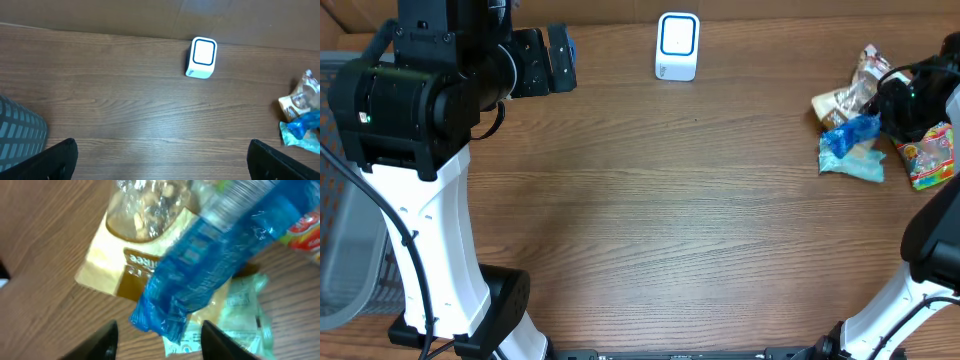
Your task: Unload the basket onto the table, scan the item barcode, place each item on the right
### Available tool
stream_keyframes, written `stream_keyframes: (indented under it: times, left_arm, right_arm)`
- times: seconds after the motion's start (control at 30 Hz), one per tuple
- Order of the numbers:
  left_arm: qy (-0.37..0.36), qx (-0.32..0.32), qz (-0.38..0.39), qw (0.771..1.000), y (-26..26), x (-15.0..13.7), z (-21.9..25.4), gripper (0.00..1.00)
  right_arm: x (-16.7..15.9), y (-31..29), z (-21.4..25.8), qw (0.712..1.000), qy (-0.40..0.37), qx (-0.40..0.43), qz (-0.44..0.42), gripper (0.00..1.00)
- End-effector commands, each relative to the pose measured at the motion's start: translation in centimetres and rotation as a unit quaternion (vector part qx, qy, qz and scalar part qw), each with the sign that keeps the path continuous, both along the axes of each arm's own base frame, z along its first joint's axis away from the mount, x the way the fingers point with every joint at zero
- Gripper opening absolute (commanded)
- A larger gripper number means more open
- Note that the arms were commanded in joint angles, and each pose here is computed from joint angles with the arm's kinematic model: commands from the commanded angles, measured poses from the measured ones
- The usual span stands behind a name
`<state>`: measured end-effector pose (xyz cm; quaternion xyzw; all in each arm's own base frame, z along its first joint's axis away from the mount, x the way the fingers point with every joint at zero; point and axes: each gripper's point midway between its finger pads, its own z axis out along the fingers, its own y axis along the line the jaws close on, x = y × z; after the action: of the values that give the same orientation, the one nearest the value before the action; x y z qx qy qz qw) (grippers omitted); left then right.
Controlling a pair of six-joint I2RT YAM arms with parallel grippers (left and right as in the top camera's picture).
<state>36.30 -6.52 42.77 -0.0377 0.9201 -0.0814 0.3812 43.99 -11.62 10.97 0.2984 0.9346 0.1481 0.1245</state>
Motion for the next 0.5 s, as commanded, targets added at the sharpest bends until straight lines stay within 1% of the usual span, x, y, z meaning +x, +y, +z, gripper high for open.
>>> stream_keyframes:
  times: [0.0, 0.1, 0.17, 0.23, 0.27, 0.37, 0.47]
  left_arm:
    - [-0.003, 0.001, 0.002, 1.000, 0.0, 0.0, 0.1, 1.00]
    - [-0.003, 0.001, 0.002, 1.000, 0.0, 0.0, 0.1, 1.00]
    - [-0.003, 0.001, 0.002, 1.000, 0.0, 0.0, 0.1, 1.00]
    - [-0.003, 0.001, 0.002, 1.000, 0.0, 0.0, 0.1, 1.00]
    - [-0.003, 0.001, 0.002, 1.000, 0.0, 0.0, 0.1, 1.00]
    - [-0.003, 0.001, 0.002, 1.000, 0.0, 0.0, 0.1, 1.00]
    - [-0.003, 0.001, 0.002, 1.000, 0.0, 0.0, 0.1, 1.00]
  right_arm:
    - [0.8, 0.7, 3.6, 0.999, -0.044, 0.023, -0.003, 0.60]
    - [0.9, 2.1, 7.7, 0.995, -0.084, 0.041, 0.021, 0.62]
    - [0.6, 3.8, 11.6, 0.989, -0.126, 0.056, 0.056, 0.63]
    - [-0.5, 6.1, 16.3, 0.977, -0.174, 0.065, 0.103, 0.65]
    - [-1.5, 7.4, 18.6, 0.969, -0.197, 0.065, 0.132, 0.66]
    - [-4.3, 10.1, 23.0, 0.954, -0.233, 0.049, 0.182, 0.70]
    - [-7.9, 12.9, 26.5, 0.941, -0.260, 0.034, 0.213, 0.72]
